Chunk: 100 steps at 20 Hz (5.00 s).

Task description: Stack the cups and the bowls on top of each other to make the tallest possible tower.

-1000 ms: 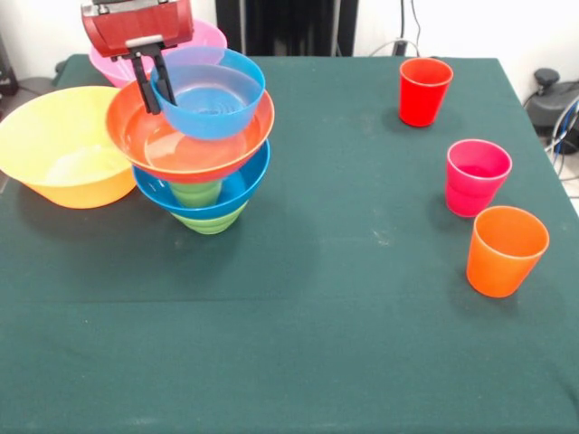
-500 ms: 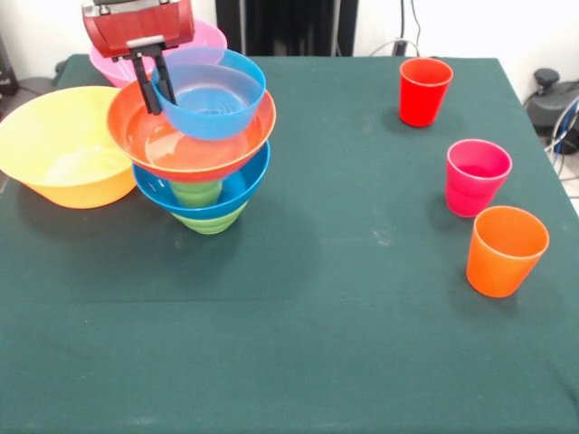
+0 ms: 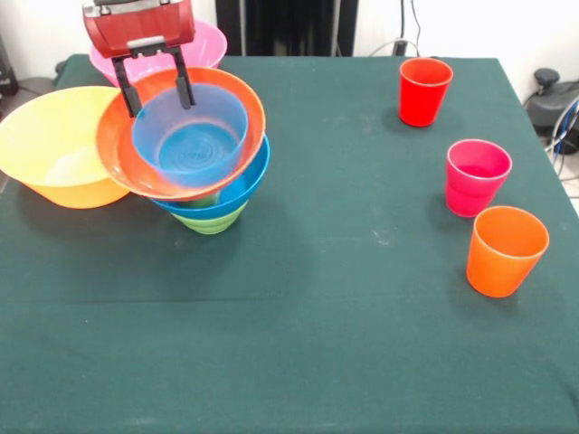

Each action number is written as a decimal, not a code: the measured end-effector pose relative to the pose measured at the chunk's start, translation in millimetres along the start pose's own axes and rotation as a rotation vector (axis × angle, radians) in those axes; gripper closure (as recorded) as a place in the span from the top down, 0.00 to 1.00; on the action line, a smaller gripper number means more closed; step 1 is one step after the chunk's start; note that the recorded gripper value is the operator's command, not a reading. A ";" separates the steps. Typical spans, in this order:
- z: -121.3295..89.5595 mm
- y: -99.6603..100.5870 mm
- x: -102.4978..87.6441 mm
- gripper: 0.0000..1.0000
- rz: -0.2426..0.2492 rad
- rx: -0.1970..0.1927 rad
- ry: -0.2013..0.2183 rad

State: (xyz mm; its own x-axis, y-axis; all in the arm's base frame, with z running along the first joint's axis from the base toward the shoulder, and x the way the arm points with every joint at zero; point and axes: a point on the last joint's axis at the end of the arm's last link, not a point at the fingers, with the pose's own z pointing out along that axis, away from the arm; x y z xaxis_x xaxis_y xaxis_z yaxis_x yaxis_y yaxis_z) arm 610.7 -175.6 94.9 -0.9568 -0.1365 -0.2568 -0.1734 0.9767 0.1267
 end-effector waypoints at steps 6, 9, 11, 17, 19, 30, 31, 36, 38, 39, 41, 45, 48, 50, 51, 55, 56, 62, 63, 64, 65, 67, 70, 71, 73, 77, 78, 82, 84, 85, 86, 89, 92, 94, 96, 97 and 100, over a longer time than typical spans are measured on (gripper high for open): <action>0.8 4.3 -2.1 1.00 -0.010 0.001 0.001; 1.1 5.5 -2.8 1.00 -0.013 0.001 0.001; 1.2 6.4 -3.2 1.00 -0.016 0.002 0.001; 0.5 6.1 -3.4 1.00 -0.017 0.003 0.001; -0.2 5.6 -3.7 1.00 -0.018 0.006 0.000; -19.3 -2.5 -12.4 1.00 -0.036 0.059 -0.015; -21.2 -3.0 -13.3 1.00 -0.038 0.064 -0.016; -30.3 -2.4 -19.8 1.00 -0.054 0.089 -0.023; -33.0 0.7 -23.3 1.00 -0.065 0.097 -0.025; -33.8 2.4 -24.9 1.00 -0.070 0.099 -0.026; -35.8 7.4 -29.2 1.00 -0.082 0.105 -0.028; -37.2 22.3 -38.4 1.00 -0.093 0.095 -0.030; -39.3 34.2 -46.1 1.00 -0.100 0.088 -0.033; -42.5 48.8 -55.4 1.00 -0.113 0.083 -0.036; -43.7 54.5 -58.8 1.00 -0.119 0.082 -0.038; -46.6 77.2 -70.7 1.00 -0.148 0.079 -0.042; -46.9 82.0 -72.8 1.00 -0.155 0.078 -0.043; -48.9 112.1 -84.5 1.00 -0.209 0.092 -0.044; -48.7 116.6 -85.5 1.00 -0.217 0.095 -0.043; -48.5 121.2 -86.6 1.00 -0.225 0.098 -0.041; -47.8 126.6 -87.7 1.00 -0.234 0.101 -0.040; -45.6 140.4 -90.0 1.00 -0.256 0.107 -0.039; -41.2 156.5 -93.8 1.00 -0.276 0.111 -0.045; -39.1 161.1 -94.9 1.00 -0.281 0.112 -0.049; -33.8 170.0 -97.2 1.00 -0.287 0.112 -0.057; -17.2 185.1 -102.9 1.00 -0.299 0.117 -0.080; -10.8 188.3 -103.7 1.00 -0.304 0.122 -0.086; 13.9 198.7 -102.6 1.00 -0.313 0.133 -0.098; 22.2 201.8 -101.3 1.00 -0.312 0.135 -0.103; 28.7 204.5 -100.0 1.00 -0.309 0.137 -0.107; 33.3 206.5 -98.8 1.00 -0.306 0.137 -0.111; 48.2 212.7 -93.2 1.00 -0.296 0.132 -0.119; 65.8 220.4 -86.4 1.00 -0.285 0.105 -0.134; 77.1 222.4 -81.3 1.00 -0.276 0.082 -0.140; 88.3 221.2 -75.6 1.00 -0.258 0.056 -0.149; 92.1 219.7 -73.1 1.00 -0.247 0.044 -0.151; 97.3 212.6 -67.3 1.00 -0.211 0.016 -0.151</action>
State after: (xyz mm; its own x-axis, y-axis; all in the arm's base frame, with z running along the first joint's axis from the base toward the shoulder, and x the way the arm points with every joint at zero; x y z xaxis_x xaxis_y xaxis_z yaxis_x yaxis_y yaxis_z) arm 660.9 57.4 46.0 -0.8540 -0.3123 -0.4161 -0.3606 0.9318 0.0408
